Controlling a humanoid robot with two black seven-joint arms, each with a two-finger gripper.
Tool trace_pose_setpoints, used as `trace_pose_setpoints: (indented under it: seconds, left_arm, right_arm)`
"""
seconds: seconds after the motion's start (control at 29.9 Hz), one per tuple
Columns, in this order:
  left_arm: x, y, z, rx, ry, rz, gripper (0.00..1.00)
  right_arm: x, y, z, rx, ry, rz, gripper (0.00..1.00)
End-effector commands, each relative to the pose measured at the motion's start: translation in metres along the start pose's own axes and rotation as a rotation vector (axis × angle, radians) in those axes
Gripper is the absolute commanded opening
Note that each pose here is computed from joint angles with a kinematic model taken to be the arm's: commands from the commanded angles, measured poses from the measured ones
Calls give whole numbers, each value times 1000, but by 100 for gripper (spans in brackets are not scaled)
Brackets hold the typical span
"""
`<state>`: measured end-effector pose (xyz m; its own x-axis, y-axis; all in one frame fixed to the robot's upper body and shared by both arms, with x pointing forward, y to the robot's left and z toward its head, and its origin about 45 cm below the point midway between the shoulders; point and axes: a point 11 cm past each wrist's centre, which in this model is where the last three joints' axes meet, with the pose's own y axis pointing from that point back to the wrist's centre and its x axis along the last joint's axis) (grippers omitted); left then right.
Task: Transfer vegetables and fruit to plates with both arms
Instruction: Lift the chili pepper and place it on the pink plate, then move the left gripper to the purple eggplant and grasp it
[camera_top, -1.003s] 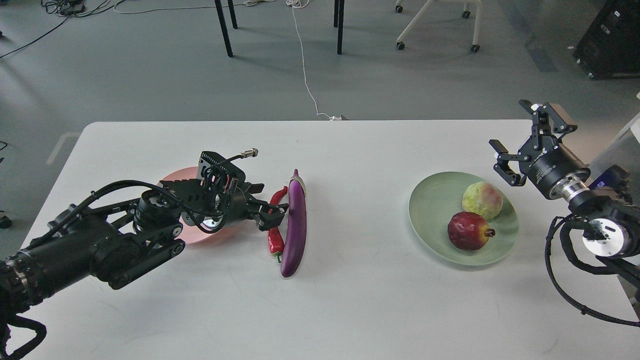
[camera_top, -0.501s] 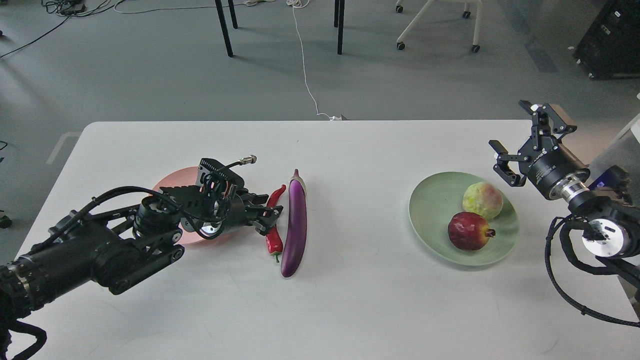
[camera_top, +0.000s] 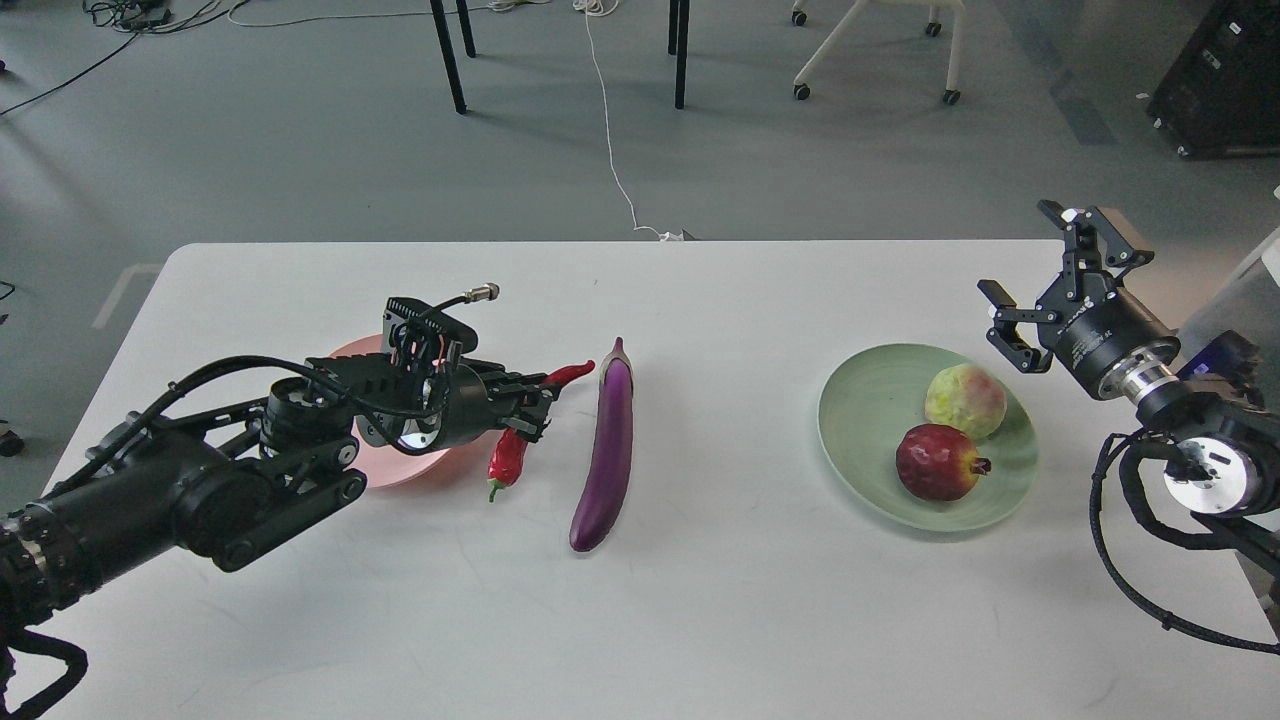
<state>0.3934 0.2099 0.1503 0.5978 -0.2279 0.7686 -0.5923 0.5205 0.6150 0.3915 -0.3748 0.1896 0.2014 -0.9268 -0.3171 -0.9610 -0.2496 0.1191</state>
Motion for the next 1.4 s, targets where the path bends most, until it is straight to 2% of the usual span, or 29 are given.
trace_pose_setpoints:
  seconds: [0.0,0.17,0.33,0.37,0.47,0.53,0.57,0.63,0.77,0.94,1.07,1.24,1.37]
  left_arm:
    - [19,22,-29,48,16,27,9]
    - [2,58,-76,128,20,-17,11]
    - [-36,71,-98,178,73,-70,17]
    - [-39,72,-102,188,78,-72,23]
    - [-43,76,-112,219,88,-74,48]
    - [-45,77,-116,234,88,-78,69]
    - [-45,78,-117,237,89,-75,75]
    - [-44,77,-117,239,88,-70,85]
    - [-33,74,-110,215,70,-28,97]
    - [4,56,-44,37,8,46,98]
    - [17,34,10,-8,-3,75,98]
    - [15,4,64,-101,67,76,98]
    - [6,-10,84,-121,106,56,98]
  right_arm:
    - [0,0,0,0,2,3,99]
    - [0,0,1,-2,1,2,99]
    - [-2,-1,3,-4,-4,-2,99]
    - [-2,-1,3,-4,-4,-2,99]
    - [-2,-1,3,-4,-4,-2,99]
    - [-3,-1,3,-4,-4,-3,99]
    - [-2,-1,3,-4,-3,-2,99]
    - [-2,0,3,-7,-4,-3,99]
    - [-3,1,6,-11,-9,-5,99]
    - [-6,1,6,-10,-14,-13,99]
    - [-6,1,5,-10,-13,-12,99]
    - [-3,2,3,-8,-8,-8,99]
    - [-2,3,2,-7,-4,-5,99]
